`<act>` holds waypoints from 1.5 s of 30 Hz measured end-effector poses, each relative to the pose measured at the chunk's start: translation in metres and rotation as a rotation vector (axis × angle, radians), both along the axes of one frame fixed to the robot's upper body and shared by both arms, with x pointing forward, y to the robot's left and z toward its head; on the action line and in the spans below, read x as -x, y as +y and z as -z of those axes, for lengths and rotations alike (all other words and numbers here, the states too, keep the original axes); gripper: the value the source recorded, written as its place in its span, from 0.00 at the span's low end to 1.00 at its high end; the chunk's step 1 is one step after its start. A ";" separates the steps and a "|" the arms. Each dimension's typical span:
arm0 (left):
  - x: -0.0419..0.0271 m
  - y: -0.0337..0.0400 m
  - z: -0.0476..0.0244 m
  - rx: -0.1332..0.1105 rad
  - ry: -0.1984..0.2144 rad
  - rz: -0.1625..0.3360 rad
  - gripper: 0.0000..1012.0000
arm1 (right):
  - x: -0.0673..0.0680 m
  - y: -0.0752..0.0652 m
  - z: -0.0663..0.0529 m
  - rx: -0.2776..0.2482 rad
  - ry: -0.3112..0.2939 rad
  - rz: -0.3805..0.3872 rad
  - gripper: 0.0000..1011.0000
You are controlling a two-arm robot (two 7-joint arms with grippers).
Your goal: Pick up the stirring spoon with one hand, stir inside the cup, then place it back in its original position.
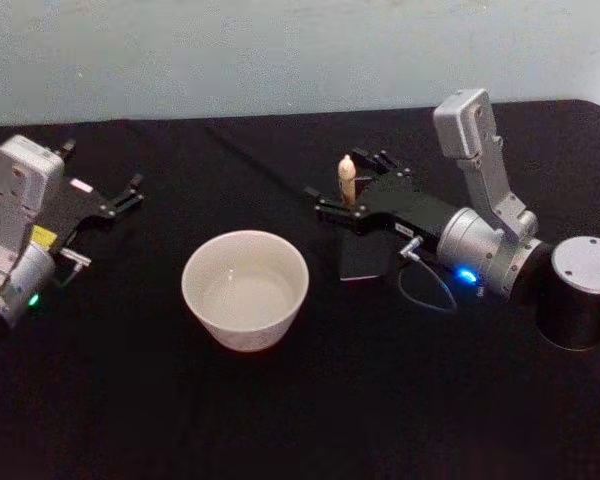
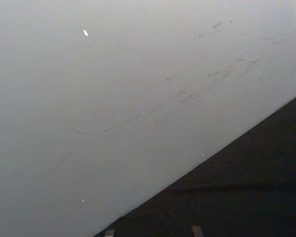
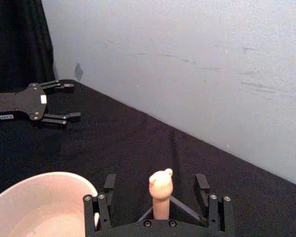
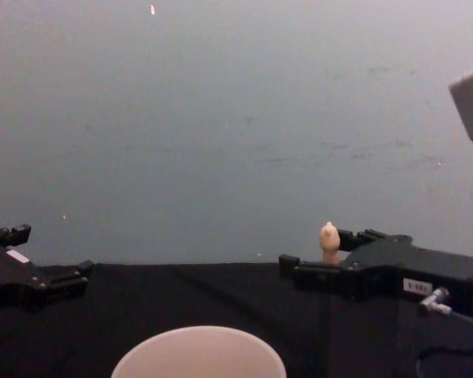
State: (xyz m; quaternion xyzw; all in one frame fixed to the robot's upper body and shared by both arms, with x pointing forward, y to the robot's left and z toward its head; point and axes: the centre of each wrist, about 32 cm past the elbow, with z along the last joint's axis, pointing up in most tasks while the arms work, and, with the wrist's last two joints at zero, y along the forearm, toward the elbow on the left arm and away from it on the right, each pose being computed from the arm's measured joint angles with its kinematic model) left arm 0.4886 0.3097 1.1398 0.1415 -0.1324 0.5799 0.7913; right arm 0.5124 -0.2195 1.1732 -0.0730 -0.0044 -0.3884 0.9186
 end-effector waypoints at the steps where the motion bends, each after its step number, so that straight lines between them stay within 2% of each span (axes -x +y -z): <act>1: 0.0000 0.0000 0.0000 0.000 0.000 0.000 0.99 | 0.000 0.000 0.000 0.000 0.001 0.001 0.99; 19: 0.0000 0.0000 0.0000 0.000 0.000 0.000 0.99 | 0.000 -0.001 -0.001 -0.001 0.004 0.006 0.97; 22: 0.0000 0.0000 0.0000 0.000 0.000 0.000 0.99 | 0.000 -0.001 -0.001 -0.001 0.005 0.006 0.88; 24: 0.0000 0.0000 0.0000 0.000 0.000 0.000 0.99 | 0.000 -0.001 -0.001 -0.001 0.005 0.006 0.85; 25: 0.0000 0.0000 0.0000 0.000 0.000 0.000 0.99 | 0.000 -0.001 -0.001 -0.001 0.005 0.006 0.79; 28: 0.0000 0.0000 0.0000 0.000 0.000 0.000 0.99 | 0.000 -0.001 0.000 -0.001 0.005 0.006 0.74; 33: 0.0000 0.0000 0.0000 0.000 0.000 0.000 0.99 | 0.000 -0.001 0.000 -0.001 0.006 0.006 0.56; 35: 0.0000 0.0000 0.0000 0.000 0.000 0.000 0.99 | 0.000 -0.001 0.000 -0.001 0.006 0.006 0.53; 36: 0.0000 0.0000 0.0000 0.000 0.000 0.000 0.99 | 0.000 -0.001 0.000 -0.001 0.006 0.006 0.46; 37: 0.0000 0.0000 0.0000 0.000 0.000 0.000 0.99 | 0.000 -0.001 0.000 -0.002 0.006 0.006 0.46; 40: 0.0000 0.0000 0.0000 0.000 0.000 0.000 0.99 | 0.000 -0.001 0.000 -0.002 0.006 0.006 0.34; 45: 0.0000 0.0000 0.0000 0.000 0.000 0.000 0.99 | 0.000 -0.001 0.000 -0.002 0.006 0.006 0.21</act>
